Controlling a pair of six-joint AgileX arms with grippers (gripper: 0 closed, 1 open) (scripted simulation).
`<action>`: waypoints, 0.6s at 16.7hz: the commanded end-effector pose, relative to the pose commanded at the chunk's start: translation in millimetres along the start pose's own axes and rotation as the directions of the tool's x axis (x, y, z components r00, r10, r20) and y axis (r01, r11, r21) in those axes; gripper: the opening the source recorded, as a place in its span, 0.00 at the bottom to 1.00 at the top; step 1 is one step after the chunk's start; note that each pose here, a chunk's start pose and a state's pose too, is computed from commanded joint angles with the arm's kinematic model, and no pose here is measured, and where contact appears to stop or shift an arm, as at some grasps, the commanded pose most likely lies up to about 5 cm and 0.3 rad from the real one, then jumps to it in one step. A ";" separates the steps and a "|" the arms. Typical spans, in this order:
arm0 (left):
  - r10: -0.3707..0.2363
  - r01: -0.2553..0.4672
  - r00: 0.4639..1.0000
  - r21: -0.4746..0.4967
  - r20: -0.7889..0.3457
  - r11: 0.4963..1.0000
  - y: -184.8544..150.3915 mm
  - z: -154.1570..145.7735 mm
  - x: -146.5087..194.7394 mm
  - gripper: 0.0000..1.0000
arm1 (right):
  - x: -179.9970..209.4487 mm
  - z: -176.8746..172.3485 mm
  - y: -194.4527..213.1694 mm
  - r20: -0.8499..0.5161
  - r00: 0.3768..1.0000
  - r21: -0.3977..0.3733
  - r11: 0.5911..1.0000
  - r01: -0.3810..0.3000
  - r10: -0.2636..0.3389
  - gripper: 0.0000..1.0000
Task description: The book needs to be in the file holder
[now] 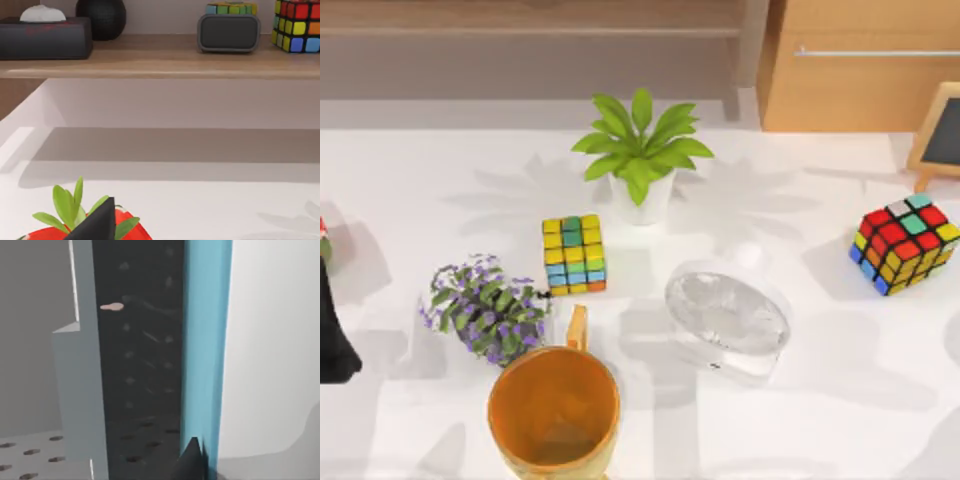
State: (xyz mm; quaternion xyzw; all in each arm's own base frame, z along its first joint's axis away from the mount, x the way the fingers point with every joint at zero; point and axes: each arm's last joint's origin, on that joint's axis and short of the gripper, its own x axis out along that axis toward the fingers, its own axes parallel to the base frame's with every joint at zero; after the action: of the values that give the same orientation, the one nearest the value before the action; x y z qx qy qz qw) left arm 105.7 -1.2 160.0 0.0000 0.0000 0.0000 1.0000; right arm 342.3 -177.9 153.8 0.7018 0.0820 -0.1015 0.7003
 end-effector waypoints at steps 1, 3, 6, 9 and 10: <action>0.000 0.000 1.000 0.000 0.000 1.000 0.0 0.0 0.0 1.00 | 4.0 0.5 1.6 -0.003 1.000 -0.001 1.000 -0.004 0.004 0.00; 0.000 0.000 1.000 0.000 0.000 1.000 0.0 0.0 0.0 1.00 | 14.2 0.8 3.4 -0.005 1.000 -0.001 1.000 -0.006 0.006 0.00; 0.000 0.000 1.000 0.000 0.000 1.000 0.0 0.0 0.0 1.00 | 26.9 -1.7 2.2 -0.001 1.000 -0.001 1.000 0.002 -0.002 0.00; 0.000 0.000 1.000 0.000 0.000 1.000 0.0 0.0 0.0 1.00 | 28.0 -2.1 1.8 -0.001 1.000 -0.001 1.000 0.003 -0.003 0.00; 0.000 0.000 1.000 0.000 0.000 1.000 0.0 0.0 0.0 1.00 | 28.0 -2.1 1.8 -0.001 1.000 -0.001 1.000 0.003 -0.003 0.00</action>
State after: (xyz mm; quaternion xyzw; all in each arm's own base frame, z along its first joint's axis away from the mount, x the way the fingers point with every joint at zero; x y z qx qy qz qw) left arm 105.7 -1.2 160.0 0.0000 0.0000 0.0000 1.0000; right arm 369.9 -176.7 148.3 0.7014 0.0835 -0.1024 0.7004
